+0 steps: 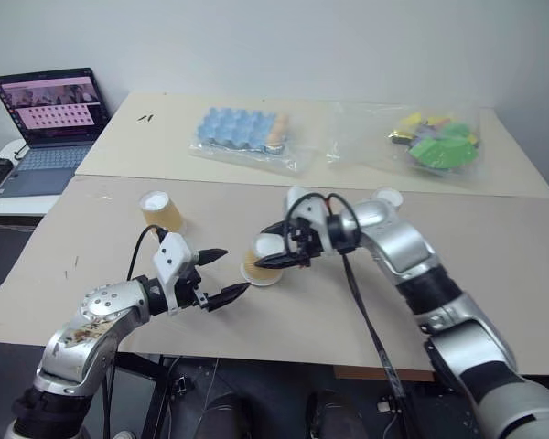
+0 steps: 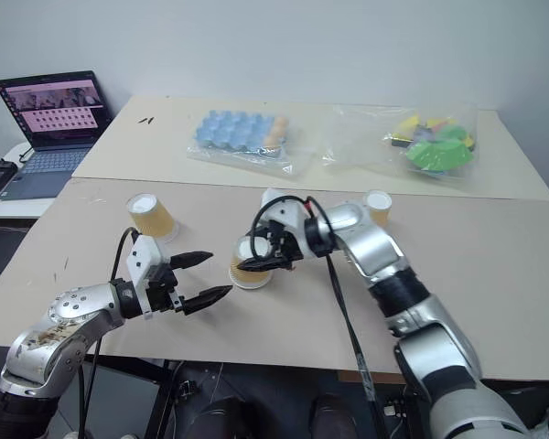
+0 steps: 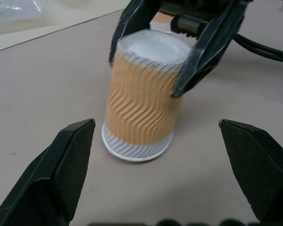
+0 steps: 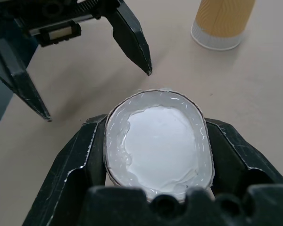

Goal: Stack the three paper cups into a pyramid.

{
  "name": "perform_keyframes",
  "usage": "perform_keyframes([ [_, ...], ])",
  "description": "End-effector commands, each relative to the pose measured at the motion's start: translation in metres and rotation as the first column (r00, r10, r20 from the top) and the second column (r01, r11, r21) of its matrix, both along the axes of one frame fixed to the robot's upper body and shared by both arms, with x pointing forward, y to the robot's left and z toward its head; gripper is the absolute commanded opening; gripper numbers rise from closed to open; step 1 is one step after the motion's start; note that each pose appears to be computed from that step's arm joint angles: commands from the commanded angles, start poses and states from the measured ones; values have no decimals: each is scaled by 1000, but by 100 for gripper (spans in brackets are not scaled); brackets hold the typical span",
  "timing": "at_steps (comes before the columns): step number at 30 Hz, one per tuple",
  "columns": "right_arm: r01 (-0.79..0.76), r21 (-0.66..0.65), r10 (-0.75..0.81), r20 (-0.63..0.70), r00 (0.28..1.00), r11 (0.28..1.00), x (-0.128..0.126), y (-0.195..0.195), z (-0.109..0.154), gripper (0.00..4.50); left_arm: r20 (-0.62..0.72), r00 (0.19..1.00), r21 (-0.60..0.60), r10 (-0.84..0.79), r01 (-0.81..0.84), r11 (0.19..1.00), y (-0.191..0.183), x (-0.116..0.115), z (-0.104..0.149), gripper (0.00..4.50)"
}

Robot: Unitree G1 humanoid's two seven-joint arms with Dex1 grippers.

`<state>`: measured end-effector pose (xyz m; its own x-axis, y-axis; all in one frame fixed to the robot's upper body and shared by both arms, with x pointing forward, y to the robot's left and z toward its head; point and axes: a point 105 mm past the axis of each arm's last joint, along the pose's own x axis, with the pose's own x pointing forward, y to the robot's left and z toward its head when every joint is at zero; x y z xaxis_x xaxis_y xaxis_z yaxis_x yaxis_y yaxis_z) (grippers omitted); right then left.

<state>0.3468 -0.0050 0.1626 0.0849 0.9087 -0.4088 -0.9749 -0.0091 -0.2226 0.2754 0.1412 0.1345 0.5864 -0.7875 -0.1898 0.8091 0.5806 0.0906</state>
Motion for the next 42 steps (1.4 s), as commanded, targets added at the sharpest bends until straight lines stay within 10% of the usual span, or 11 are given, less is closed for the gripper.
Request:
perform_keyframes([
  [1, -25, -26, 26, 60, 998, 999, 11, 3, 5, 260, 45, 999, 0, 4, -4, 1000, -1, -4, 10, 450],
  [6, -20, -26, 21, 62, 998, 999, 18, 6, 4, 260, 40, 999, -4, 10, -10, 1000, -2, -5, 9, 450],
  [7, -22, -17, 23, 57, 998, 1000, 18, 6, 5, 358, 39, 999, -5, 11, -11, 1000, -2, -5, 9, 450],
  [10, -11, 13, 10, 91, 996, 1000, 18, 5, 13, 436, 38, 999, -5, 10, -10, 1000, -2, -5, 8, 450],
  [20, 262, 296, -257, -57, 965, 919, -42, -123, 75, 445, 38, 999, 0, 15, -15, 1000, 0, -4, 8, 450],
  [25, 584, 153, -571, -121, 812, 797, -40, -177, 33, 445, 36, 999, 3, 17, -17, 1000, 1, -2, 7, 450],
  [31, 880, 4, -880, -11, 474, 474, 1, -229, -16, 445, 37, 999, 7, 3, -3, 1000, -1, 0, 8, 450],
  [42, 911, 223, -935, 4, 355, 347, 61, -218, 22, 445, 51, 999, 15, 12, -12, 1000, 1, 4, 11, 450],
])
